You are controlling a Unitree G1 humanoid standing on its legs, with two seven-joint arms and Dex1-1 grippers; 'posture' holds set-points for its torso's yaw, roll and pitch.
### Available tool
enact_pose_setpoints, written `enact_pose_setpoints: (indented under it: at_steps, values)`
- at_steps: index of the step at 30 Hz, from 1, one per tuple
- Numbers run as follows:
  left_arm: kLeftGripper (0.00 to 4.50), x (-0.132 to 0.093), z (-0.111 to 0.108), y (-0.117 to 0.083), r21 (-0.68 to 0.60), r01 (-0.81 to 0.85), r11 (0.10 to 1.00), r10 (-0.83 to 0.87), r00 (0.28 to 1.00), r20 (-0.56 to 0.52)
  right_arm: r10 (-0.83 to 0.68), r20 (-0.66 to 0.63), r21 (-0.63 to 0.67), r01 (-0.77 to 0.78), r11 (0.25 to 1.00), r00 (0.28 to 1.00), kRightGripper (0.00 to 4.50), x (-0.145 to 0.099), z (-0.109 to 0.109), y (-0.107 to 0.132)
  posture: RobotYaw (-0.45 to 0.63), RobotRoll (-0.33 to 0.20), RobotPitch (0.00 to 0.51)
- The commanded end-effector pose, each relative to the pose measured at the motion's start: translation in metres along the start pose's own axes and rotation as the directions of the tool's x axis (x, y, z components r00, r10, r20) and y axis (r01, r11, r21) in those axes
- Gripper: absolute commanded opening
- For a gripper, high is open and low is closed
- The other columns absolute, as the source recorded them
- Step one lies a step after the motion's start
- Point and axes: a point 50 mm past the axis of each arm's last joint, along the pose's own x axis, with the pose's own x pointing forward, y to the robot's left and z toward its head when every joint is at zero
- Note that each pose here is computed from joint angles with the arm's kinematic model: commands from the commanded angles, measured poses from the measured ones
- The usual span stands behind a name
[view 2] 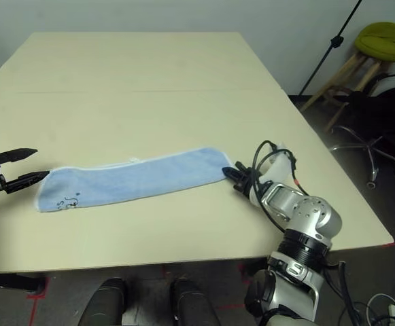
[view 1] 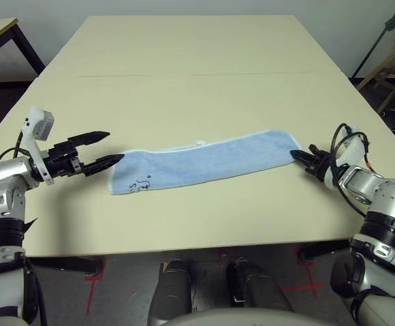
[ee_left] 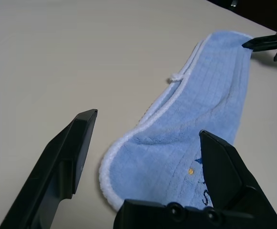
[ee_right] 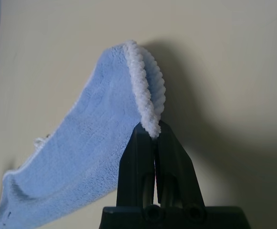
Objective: Fold the towel and set it aside.
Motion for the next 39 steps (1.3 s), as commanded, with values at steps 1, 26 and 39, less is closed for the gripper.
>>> enact_pose_setpoints:
  at_steps: [1,26,39]
  values:
    - [4.50,0.006,-0.003,-0.003,-0.015,0.041,0.999,-0.041,0.999,-0.006,-0.027,0.034,-0.004,0.028,1.000,0.999,0.02,-0.013,0.008,-0.006,0.09,0.000,0.141]
    - [4.50,0.018,0.004,-0.006,-0.033,0.106,0.994,-0.106,0.994,0.015,0.017,0.044,-0.407,0.002,0.914,0.999,0.02,-0.060,0.048,-0.007,0.08,0.000,0.140]
    - [4.50,0.018,0.004,-0.007,-0.035,0.100,0.994,-0.099,0.995,0.020,0.188,-0.228,-0.649,-0.294,0.702,0.955,0.02,-0.029,0.031,0.062,0.10,0.000,0.128]
